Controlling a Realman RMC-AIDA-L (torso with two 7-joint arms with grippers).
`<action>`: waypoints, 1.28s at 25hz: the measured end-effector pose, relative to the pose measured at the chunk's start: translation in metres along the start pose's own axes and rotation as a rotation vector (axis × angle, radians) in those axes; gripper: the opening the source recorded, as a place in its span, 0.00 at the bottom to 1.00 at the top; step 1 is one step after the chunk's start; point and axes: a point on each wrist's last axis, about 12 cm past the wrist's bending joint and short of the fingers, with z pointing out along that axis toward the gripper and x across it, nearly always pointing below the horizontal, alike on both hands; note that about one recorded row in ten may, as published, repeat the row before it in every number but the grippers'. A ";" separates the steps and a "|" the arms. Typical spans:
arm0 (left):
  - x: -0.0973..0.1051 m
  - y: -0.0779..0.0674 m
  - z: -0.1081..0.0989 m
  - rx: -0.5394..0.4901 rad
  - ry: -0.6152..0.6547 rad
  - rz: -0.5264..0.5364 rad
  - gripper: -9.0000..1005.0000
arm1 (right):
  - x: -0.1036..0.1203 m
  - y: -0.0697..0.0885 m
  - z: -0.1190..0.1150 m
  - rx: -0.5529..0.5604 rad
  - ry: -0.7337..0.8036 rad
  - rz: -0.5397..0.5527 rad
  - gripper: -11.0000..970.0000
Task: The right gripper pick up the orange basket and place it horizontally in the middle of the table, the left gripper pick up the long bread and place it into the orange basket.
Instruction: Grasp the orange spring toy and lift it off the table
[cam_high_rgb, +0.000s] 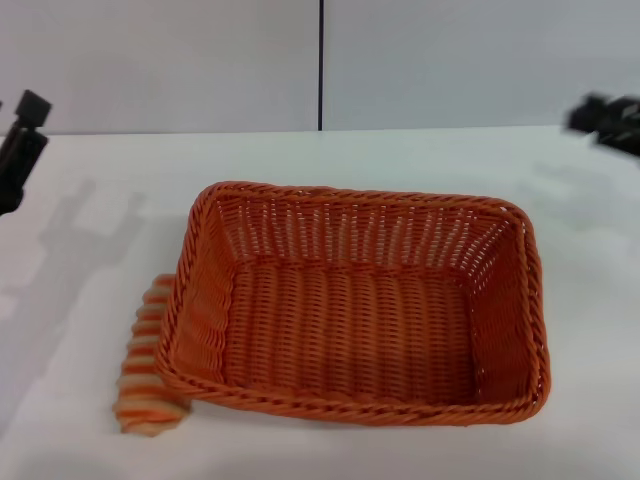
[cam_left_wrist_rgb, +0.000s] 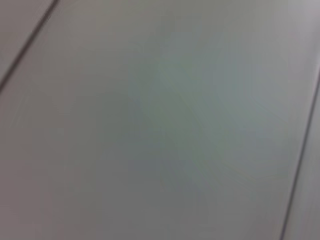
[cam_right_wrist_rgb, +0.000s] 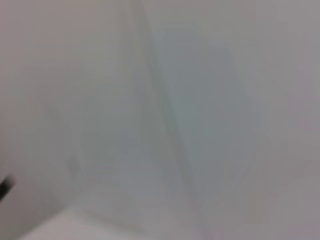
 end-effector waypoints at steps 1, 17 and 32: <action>-0.001 0.001 -0.002 -0.008 -0.004 0.005 0.79 | 0.002 -0.001 -0.009 0.036 -0.062 0.010 0.50; -0.043 0.027 -0.024 0.083 0.045 0.262 0.79 | 0.083 0.019 -0.100 0.498 -0.521 0.106 0.50; -0.066 0.054 -0.035 0.259 0.408 0.301 0.79 | 0.109 0.031 -0.159 0.756 -0.669 0.153 0.50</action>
